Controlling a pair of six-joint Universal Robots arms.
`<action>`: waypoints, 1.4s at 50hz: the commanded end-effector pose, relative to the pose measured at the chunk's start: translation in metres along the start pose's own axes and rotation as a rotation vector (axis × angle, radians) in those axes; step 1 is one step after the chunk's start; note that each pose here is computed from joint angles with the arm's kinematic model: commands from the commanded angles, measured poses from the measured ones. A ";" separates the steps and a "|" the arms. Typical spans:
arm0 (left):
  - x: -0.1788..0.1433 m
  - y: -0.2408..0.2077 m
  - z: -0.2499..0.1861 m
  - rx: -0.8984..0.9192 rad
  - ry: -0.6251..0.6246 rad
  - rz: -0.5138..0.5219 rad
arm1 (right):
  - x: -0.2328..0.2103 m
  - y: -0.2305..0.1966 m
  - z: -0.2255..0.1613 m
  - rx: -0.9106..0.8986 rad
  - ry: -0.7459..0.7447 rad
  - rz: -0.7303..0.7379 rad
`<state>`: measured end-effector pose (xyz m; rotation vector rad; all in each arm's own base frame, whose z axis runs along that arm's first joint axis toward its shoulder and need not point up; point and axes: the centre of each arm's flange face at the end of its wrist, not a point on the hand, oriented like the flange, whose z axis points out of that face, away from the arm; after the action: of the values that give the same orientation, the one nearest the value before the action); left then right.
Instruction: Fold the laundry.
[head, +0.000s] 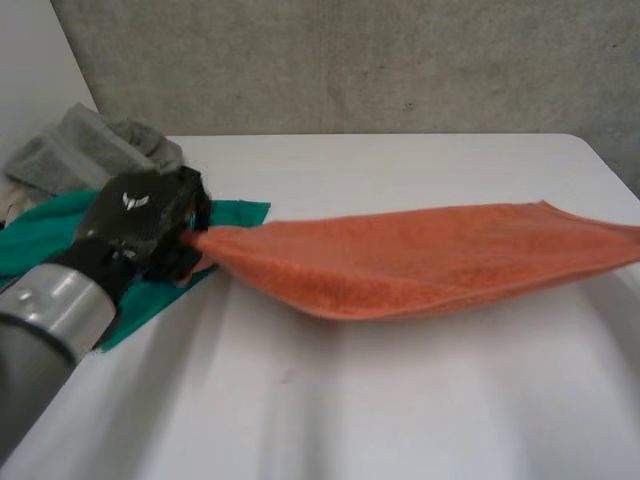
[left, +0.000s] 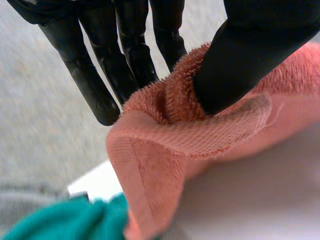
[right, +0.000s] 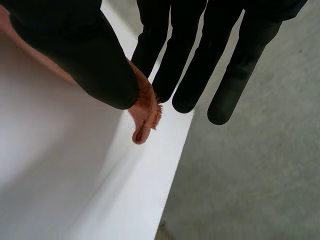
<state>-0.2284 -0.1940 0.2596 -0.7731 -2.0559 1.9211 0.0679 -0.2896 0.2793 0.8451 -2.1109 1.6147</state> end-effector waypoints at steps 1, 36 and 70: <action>0.017 0.031 -0.046 -0.345 0.142 0.156 | -0.022 0.011 -0.033 -0.214 -0.267 -0.227; -0.103 -0.123 0.180 0.779 -0.313 0.006 | 0.056 -0.141 0.099 0.740 0.582 0.093; -0.005 0.099 0.052 -0.382 0.072 0.245 | -0.099 0.030 0.055 -0.218 -0.240 -0.223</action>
<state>-0.2439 -0.2948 0.1497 -1.0106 -2.3058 1.7916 0.1371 -0.3587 0.1618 1.1127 -2.1539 1.4246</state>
